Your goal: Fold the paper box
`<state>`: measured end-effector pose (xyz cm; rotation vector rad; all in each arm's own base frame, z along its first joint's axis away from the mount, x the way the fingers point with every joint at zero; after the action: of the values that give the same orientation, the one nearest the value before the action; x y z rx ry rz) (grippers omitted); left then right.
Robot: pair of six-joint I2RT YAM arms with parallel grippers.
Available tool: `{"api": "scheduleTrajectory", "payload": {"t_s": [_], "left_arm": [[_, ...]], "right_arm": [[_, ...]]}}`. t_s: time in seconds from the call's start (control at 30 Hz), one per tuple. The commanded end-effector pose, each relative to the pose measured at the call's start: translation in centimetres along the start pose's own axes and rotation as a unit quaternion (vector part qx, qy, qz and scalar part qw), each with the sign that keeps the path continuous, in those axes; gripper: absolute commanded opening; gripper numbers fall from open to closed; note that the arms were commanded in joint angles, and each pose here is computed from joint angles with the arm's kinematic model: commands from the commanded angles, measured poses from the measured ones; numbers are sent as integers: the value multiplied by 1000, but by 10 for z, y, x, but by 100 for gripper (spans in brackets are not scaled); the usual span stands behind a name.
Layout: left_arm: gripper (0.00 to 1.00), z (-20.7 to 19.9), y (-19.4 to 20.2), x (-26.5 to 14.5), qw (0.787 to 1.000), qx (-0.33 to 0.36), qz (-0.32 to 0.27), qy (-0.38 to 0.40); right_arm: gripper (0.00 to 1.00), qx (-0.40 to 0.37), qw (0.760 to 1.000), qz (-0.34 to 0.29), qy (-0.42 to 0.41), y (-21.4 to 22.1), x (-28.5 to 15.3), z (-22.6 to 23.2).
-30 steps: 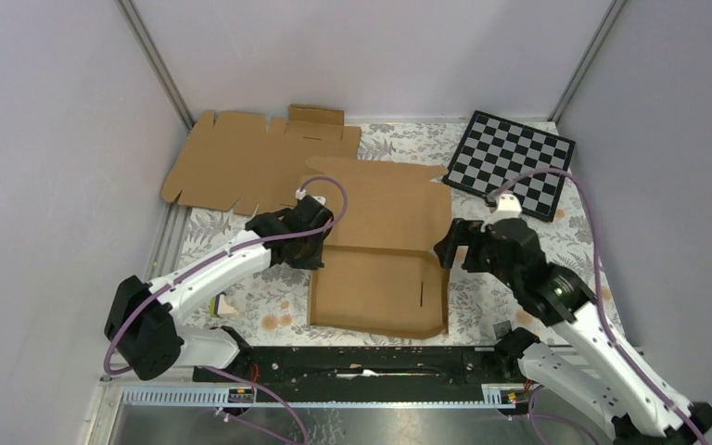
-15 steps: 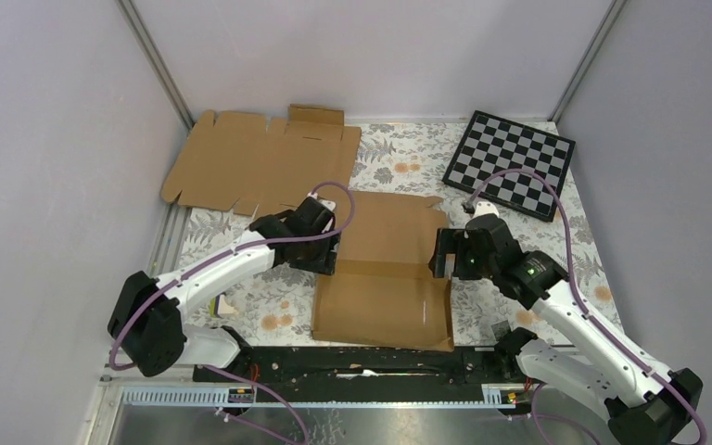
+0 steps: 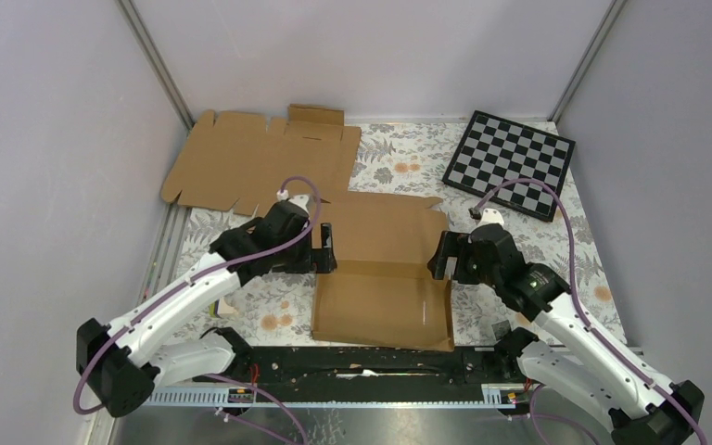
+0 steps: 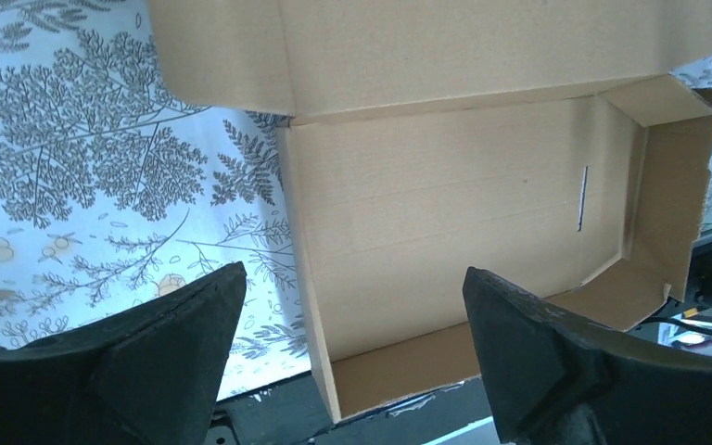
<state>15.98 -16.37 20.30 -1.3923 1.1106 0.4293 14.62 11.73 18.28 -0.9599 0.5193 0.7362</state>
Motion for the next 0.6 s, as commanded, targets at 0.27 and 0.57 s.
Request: {"api": "scheduleTrajectory", "payload": {"t_s": [0.27,0.57], "left_arm": [[77,3,38,6,996,-86,30,22],[61,3,53,40,996,-79,32,-24]], "right_arm": [[99,25,999,-31,-25,-3,-2,4],[100,31,999,-25,-32,1,-3,3]]}}
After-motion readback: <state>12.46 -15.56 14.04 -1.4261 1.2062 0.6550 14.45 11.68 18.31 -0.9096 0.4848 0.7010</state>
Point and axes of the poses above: each gripper's point midway between its finger pads, its own x axis out along the fingers, its own z axis along the line the jaws close on, y = z × x, the point moved 7 cm from there along -x, back along the fingers, and after that the axes turned 13 degrees about x, right-handed, at the moved point
